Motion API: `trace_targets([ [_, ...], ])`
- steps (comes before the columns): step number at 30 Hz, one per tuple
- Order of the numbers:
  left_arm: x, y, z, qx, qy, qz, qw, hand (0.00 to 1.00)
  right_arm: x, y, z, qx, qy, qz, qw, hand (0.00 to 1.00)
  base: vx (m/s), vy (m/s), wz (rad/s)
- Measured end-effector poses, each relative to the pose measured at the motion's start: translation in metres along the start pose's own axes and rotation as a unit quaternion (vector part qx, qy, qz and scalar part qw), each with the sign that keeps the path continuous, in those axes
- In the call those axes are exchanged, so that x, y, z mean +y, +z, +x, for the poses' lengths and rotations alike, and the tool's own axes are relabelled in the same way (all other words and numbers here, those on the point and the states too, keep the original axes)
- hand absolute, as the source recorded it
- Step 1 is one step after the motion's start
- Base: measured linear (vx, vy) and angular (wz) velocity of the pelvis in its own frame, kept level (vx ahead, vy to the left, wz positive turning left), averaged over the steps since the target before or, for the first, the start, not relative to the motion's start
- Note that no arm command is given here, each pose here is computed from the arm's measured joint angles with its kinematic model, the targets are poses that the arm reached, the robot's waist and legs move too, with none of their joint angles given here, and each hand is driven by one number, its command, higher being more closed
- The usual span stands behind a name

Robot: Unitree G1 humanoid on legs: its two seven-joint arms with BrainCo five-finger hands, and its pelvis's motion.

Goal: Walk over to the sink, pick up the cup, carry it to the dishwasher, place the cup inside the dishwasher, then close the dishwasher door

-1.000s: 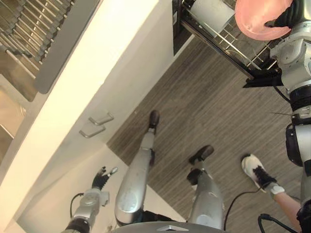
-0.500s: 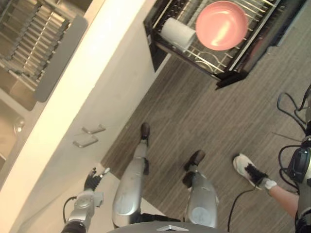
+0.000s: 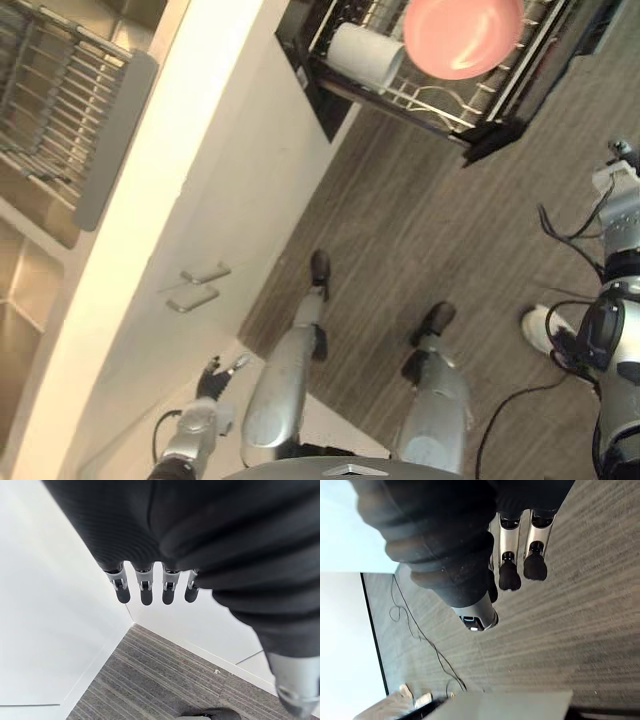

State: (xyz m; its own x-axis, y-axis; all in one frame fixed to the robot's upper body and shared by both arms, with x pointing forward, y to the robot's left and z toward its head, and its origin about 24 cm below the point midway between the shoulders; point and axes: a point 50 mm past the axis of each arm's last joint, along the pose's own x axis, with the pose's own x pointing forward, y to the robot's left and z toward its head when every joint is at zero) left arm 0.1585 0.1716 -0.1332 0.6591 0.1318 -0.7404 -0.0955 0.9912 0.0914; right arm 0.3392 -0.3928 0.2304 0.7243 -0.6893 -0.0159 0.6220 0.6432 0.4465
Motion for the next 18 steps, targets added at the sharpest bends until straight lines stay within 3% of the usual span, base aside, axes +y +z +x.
trace_targets([
  [5, -0.011, -0.001, -0.001, -0.001, -0.016, 0.011, 1.0, 0.0, 0.033, 0.019, -0.003, -0.04, 0.041, -0.066, 0.996, 1.0, 0.06, -0.01, 0.32],
  [9, -0.013, -0.001, -0.002, 0.0, -0.021, 0.01, 1.0, 0.0, 0.037, 0.042, -0.003, -0.086, 0.02, -0.157, 0.984, 1.0, 0.02, -0.036, 0.27],
  [14, -0.016, -0.003, -0.005, -0.004, -0.034, 0.003, 0.999, 0.0, 0.053, 0.074, -0.008, -0.145, 0.006, -0.293, 0.945, 1.0, 0.01, -0.067, 0.22],
  [18, -0.017, -0.021, -0.013, 0.018, -0.042, 0.008, 0.999, 0.0, 0.053, 0.08, -0.008, -0.149, -0.005, -0.323, 0.934, 1.0, 0.02, -0.109, 0.38],
])
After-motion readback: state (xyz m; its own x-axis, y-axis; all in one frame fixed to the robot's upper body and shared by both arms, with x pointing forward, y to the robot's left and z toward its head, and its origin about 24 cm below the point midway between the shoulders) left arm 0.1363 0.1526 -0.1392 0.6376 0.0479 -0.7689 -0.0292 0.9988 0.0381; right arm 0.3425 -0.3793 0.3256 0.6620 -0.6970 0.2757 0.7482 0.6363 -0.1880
